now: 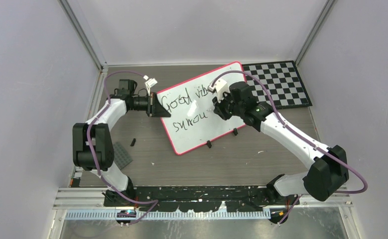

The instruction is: Write a sentence on the whiteboard

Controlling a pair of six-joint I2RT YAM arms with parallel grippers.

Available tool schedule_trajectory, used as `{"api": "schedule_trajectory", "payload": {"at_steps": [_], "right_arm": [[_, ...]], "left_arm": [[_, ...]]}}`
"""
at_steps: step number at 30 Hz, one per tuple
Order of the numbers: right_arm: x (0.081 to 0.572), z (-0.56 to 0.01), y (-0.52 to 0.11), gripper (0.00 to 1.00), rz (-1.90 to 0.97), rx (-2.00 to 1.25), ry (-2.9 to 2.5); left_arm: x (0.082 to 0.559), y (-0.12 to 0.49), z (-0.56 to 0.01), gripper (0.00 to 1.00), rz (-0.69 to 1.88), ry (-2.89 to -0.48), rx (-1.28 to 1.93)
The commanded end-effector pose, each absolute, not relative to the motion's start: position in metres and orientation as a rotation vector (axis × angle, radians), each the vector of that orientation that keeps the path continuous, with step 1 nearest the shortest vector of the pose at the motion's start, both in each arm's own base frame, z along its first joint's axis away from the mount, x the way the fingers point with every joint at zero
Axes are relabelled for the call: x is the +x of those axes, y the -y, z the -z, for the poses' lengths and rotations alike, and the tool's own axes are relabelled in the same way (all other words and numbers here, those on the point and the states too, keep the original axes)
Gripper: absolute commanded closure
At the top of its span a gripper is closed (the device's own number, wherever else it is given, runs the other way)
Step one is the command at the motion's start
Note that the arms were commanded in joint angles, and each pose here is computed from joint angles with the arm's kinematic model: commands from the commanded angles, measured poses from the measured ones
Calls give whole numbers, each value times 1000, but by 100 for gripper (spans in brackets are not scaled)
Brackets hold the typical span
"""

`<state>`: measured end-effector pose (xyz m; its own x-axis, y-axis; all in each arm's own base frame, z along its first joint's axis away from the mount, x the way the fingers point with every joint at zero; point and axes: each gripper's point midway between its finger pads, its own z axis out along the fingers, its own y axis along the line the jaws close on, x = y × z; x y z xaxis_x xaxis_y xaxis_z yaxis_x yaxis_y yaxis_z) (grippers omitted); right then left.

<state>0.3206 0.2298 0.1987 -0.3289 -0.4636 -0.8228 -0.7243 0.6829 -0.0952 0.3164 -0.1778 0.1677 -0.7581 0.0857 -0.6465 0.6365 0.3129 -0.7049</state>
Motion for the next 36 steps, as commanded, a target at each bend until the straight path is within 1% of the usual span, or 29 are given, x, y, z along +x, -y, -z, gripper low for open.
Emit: {"api": "schedule_trajectory", "payload": {"at_steps": [1, 8, 15, 29, 36], "right_arm": [[334, -214, -232, 100, -345, -898, -1933], [325, -185, -221, 100, -324, -919, -1989], [313, -182, -216, 100, -337, -926, -2008], [342, -215, -232, 100, -337, -888, -1932], [347, -213, -219, 100, -298, -863, -1954]], "left_arm": [[311, 179, -152, 100, 1454, -2198, 591], [310, 179, -150, 100, 1462, -2200, 590], [309, 180, -150, 100, 1465, -2197, 604], [309, 179, -151, 100, 1465, -2193, 607], [308, 179, -151, 100, 1466, -2195, 612]]}}
